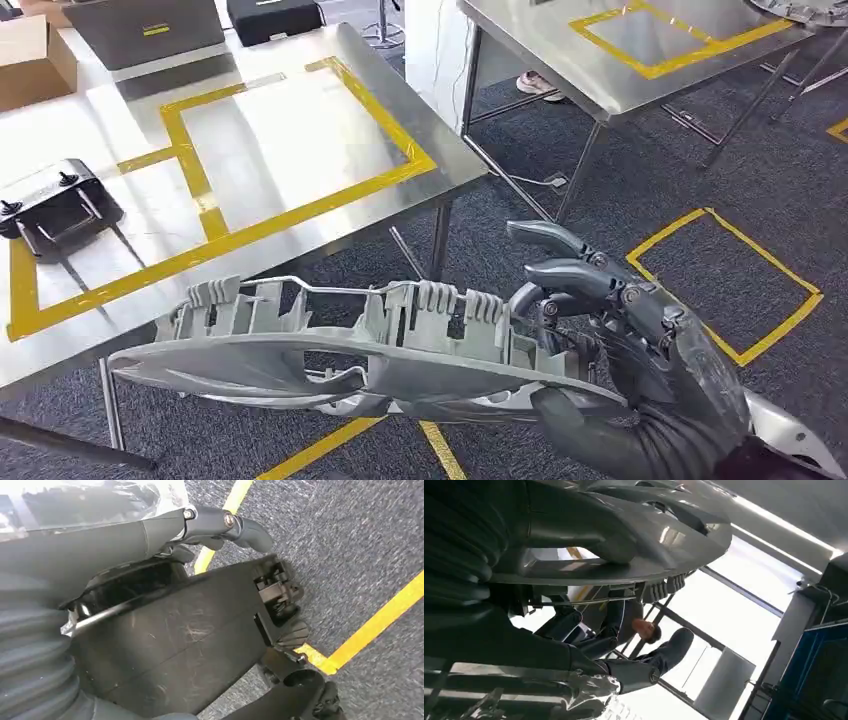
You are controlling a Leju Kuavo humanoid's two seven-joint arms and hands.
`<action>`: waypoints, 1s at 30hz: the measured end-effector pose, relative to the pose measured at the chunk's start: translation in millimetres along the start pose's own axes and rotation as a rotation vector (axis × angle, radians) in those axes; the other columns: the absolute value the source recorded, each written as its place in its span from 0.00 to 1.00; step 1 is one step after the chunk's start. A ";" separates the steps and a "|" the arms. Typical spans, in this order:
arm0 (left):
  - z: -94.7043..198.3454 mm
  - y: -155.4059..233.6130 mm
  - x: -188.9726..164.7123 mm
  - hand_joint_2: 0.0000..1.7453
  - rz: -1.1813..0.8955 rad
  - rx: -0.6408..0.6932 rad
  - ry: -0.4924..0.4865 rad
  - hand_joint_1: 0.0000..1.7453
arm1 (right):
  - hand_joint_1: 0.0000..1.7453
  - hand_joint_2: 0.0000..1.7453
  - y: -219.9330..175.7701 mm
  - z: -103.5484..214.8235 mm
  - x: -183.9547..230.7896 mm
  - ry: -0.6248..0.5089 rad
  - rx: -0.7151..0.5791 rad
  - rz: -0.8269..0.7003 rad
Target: Take the parts from the cabinet and place them on the table.
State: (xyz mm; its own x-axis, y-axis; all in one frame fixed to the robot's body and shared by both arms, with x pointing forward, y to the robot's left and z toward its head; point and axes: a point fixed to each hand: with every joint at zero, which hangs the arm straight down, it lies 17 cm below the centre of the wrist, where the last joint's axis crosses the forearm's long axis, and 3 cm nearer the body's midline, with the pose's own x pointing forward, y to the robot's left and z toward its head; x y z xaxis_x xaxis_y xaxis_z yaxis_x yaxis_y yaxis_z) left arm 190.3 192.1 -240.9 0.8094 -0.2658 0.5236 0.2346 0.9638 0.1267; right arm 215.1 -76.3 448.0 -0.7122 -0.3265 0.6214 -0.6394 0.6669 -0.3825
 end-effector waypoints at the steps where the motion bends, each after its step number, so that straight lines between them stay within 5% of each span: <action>1: 0.0 0.1 -0.1 1.00 0.000 0.000 0.000 0.00 | 1.00 1.00 -0.2 -0.3 0.6 -0.002 0.000 0.001; 30: 0.4 -1.7 1.6 1.00 -0.007 0.001 -0.006 0.00 | 1.00 1.00 -2.4 -0.1 -2.5 0.003 -0.010 0.006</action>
State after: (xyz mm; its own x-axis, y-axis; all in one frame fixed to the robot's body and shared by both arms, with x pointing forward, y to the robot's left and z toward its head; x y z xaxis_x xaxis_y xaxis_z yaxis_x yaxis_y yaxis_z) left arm 191.0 190.0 -240.0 0.8043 -0.2723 0.5281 0.2396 0.9620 0.1312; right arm 218.4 -77.0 447.5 -0.7148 -0.3205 0.6215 -0.6325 0.6755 -0.3790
